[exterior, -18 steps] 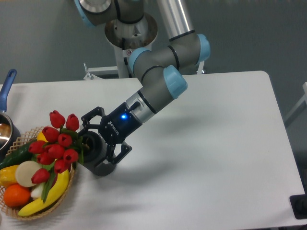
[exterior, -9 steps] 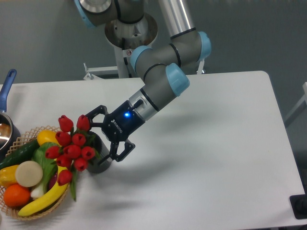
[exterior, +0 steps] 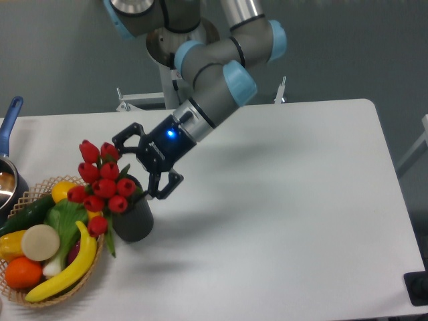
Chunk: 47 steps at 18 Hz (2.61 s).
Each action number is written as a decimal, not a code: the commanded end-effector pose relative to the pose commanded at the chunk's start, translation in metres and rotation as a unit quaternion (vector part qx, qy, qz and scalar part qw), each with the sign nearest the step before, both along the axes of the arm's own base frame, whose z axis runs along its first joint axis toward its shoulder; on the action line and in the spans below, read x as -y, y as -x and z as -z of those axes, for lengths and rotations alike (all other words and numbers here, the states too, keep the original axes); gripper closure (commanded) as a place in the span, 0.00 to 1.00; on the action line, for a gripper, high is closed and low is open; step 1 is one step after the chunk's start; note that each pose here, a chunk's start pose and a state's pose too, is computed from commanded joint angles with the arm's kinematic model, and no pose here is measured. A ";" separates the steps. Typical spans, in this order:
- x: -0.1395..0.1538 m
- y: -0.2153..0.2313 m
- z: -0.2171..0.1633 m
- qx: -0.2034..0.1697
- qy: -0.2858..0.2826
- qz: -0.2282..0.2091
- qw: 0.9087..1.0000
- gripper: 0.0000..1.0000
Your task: Insert the flowers into the vase
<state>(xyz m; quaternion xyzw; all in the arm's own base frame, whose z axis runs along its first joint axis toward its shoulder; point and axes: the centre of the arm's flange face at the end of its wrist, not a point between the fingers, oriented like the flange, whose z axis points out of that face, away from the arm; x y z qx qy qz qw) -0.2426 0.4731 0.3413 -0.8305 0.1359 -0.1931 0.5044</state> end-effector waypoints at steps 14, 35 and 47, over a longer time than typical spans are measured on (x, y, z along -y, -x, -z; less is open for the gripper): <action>0.003 -0.001 0.016 -0.034 0.055 -0.014 0.998 0.00; 0.093 0.154 0.009 -0.274 0.349 -0.223 0.868 0.00; 0.125 0.257 0.002 -0.310 0.431 -0.115 0.840 0.00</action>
